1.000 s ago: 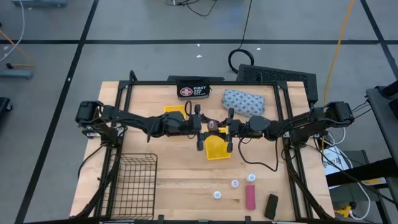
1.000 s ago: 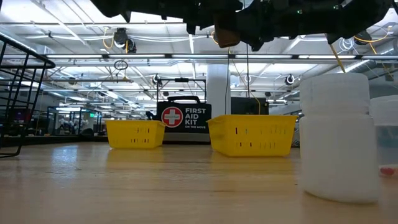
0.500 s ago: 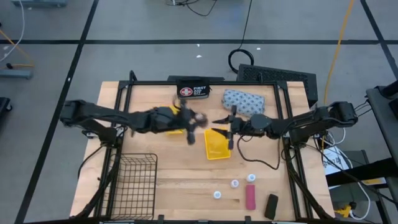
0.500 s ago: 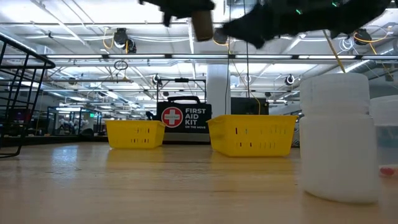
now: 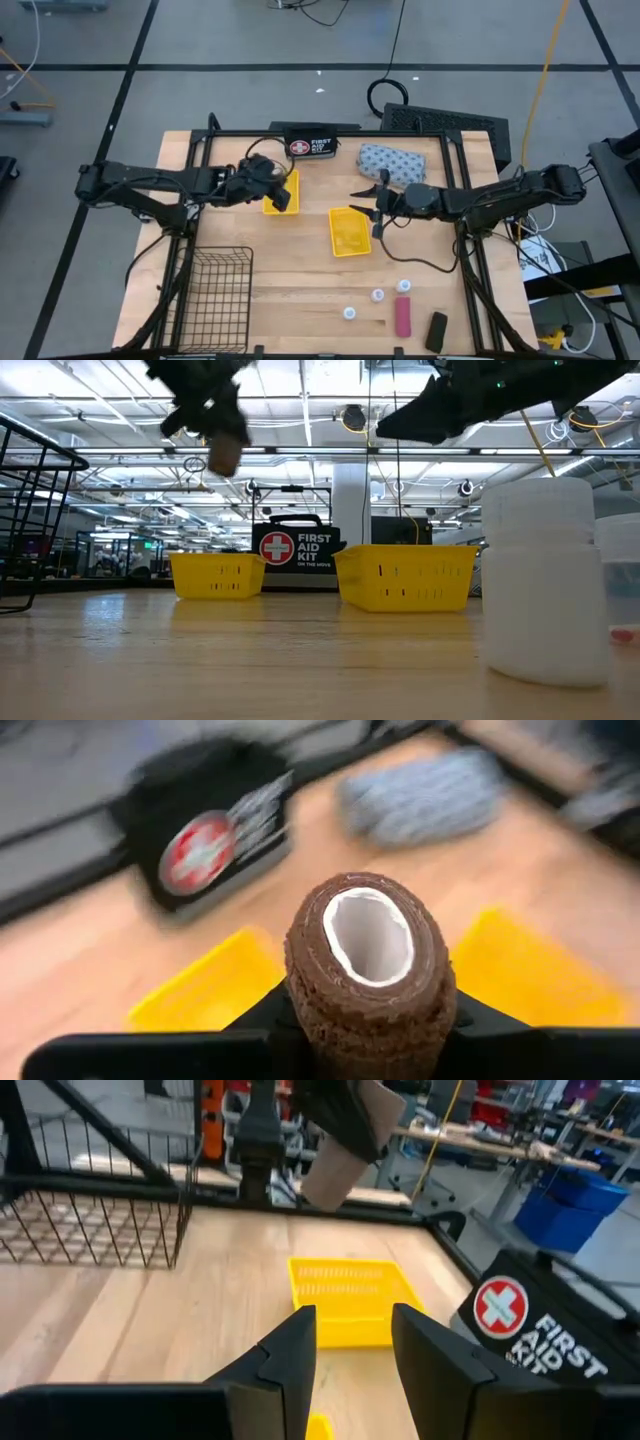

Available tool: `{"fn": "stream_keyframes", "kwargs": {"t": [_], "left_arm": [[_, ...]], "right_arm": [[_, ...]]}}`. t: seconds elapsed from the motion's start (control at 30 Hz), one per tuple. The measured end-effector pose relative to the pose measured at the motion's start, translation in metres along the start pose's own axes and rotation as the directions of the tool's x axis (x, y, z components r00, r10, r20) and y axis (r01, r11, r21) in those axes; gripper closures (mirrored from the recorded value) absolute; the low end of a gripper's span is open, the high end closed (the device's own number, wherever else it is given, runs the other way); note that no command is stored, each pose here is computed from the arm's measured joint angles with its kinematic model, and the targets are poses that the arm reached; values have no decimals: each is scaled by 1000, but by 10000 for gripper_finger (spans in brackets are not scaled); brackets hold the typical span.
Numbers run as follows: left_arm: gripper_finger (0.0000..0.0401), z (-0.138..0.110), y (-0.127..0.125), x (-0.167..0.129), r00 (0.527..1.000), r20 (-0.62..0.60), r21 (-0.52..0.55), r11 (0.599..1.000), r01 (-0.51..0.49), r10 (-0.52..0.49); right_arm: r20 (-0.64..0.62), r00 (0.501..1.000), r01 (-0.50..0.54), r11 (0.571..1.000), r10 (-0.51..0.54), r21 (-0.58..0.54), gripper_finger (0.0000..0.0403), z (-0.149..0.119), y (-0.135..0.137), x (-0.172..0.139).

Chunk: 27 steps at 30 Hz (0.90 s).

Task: Pick & Place Medicine items
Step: Put the brown bandage into the left yellow basket

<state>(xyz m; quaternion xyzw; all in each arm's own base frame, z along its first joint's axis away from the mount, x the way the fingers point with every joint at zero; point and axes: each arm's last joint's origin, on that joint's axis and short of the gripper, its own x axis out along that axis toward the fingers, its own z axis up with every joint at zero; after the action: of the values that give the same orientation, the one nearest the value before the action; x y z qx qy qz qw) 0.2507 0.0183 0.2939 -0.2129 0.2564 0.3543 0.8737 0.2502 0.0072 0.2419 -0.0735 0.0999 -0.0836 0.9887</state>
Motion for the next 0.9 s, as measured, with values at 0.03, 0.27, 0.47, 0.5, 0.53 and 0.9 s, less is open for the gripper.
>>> {"fn": "stream_keyframes", "kwargs": {"t": [0.03, 0.27, 0.47, 0.5, 0.53, 0.9], "left_arm": [[311, -3, 4, 4, 999, -24, -22, 999, -33, 32], [310, -24, 26, 30, 980, -129, -174, 969, -175, 154], [309, -41, 39, 57, 967, -211, -261, 945, -197, 143], [309, -42, 39, 61, 970, -217, -284, 943, -175, 114], [309, -42, 40, 65, 972, -217, -304, 941, -151, 86], [309, -50, 29, 107, 978, -208, -327, 944, -35, -36]], "right_arm": [[-5, 1000, 0, 1000, 0, 0, 282, -1, 0, 0], [-4, 1000, -3, 1000, 3, 2, 284, 0, 0, 0], [-7, 1000, -6, 1000, 6, 1, 287, -1, 1, 0], [-7, 1000, -6, 1000, 6, 1, 288, -1, 1, 0], [-6, 1000, -7, 1000, 7, 1, 288, -1, 1, 0], [-3, 1000, -9, 1000, 9, 11, 289, 0, 1, 0]]}}
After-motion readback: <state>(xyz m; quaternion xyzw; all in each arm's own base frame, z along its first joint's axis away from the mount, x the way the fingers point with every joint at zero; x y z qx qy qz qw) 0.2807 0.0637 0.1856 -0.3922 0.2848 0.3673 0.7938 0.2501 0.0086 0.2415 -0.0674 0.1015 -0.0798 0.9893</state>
